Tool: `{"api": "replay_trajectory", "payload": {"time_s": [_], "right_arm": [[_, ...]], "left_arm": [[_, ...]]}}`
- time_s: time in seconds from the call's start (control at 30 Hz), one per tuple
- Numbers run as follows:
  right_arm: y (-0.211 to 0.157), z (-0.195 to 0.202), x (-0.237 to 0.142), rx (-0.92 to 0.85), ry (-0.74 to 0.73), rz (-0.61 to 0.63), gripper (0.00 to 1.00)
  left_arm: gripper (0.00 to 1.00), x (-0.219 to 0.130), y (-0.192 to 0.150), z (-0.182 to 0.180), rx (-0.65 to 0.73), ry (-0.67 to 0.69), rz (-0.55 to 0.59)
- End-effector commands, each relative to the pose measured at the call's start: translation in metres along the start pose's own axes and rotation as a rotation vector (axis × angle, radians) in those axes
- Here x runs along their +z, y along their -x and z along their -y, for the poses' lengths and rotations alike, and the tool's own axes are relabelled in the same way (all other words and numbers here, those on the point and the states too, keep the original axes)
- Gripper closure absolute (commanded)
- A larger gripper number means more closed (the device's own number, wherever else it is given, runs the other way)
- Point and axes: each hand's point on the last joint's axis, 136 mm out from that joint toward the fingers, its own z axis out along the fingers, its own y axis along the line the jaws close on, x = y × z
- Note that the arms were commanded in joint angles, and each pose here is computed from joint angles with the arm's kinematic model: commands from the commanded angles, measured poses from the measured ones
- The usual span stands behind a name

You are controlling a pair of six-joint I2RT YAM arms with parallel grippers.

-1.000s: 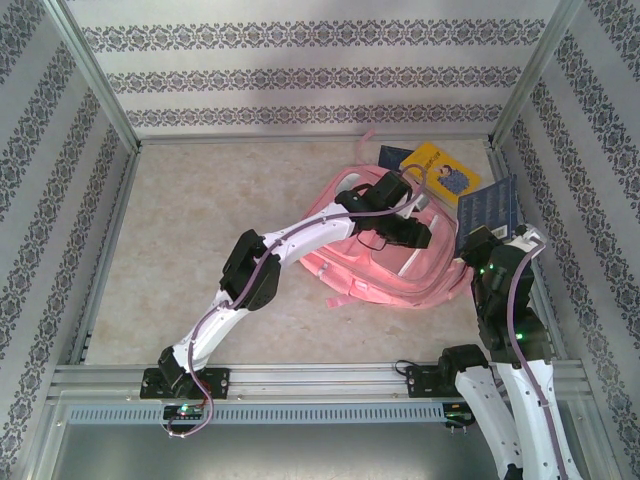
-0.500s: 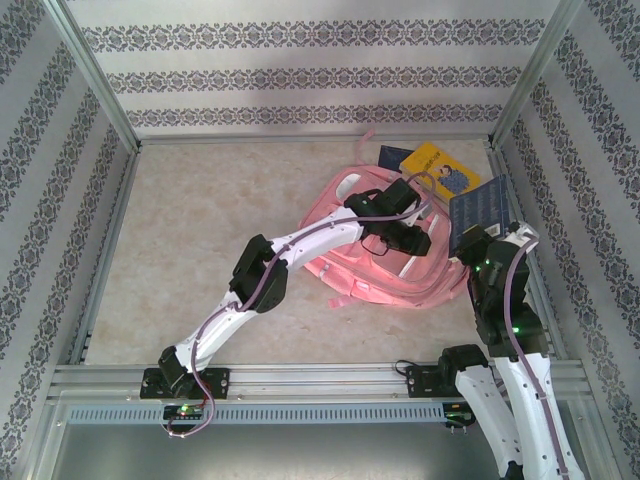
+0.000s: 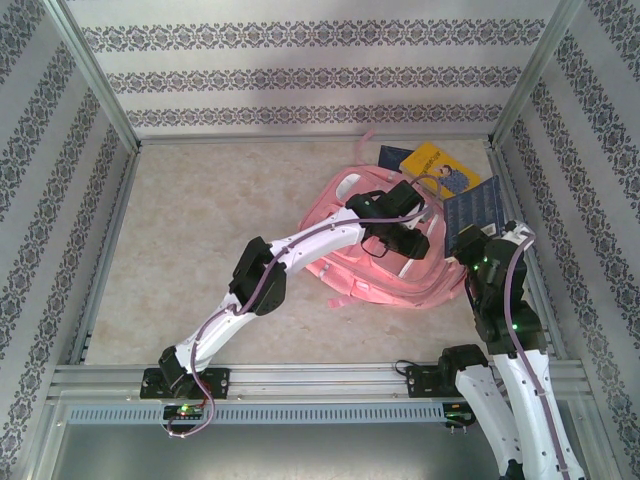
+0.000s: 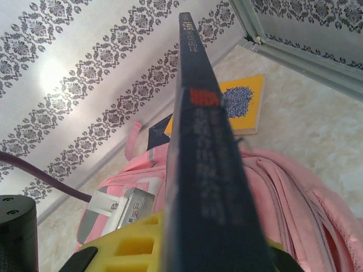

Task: Pack the student bag

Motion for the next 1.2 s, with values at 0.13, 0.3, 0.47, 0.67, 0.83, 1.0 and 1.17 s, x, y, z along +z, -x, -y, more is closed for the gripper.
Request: {"api": "replay_trajectory", "payload": {"time_s": [0.13,0.3,0.47,0.67,0.83,1.0,1.17], "right_arm": [[0.003,-0.008,0.005,0.047,0.05,0.013,1.0],[-0.005,-0.007,0.011,0.066,0.054,-0.015,1.0],[-0.014,-0.007,0.02,0.095,0.061,-0.058,1.0],[-0.019,-0.007,0.023,0.113,0.064,-0.077,1.0],[-0.01,-0.009,0.015,0.099,0.067,-0.051,1.0],[0.009,-0.012,-0.002,0.062,0.051,-0.004,1.0],[0.026,-0.016,-0.013,0.017,0.027,0.042,1.0]], "left_arm": [[0.65,-0.034,0.011,0.033,0.077,-0.018,0.047],[0.67,-0.03,0.01,0.043,0.085,-0.048,0.048],[0.66,-0.016,0.008,0.044,0.079,-0.06,0.034],[0.77,0.006,0.002,0.036,0.067,-0.073,0.006],[1.0,-0.012,0.013,0.024,0.034,-0.065,0.023],[1.0,-0.078,0.036,0.008,-0.002,-0.069,0.105],[1.0,-0.146,0.043,-0.011,-0.045,-0.08,0.173]]}}
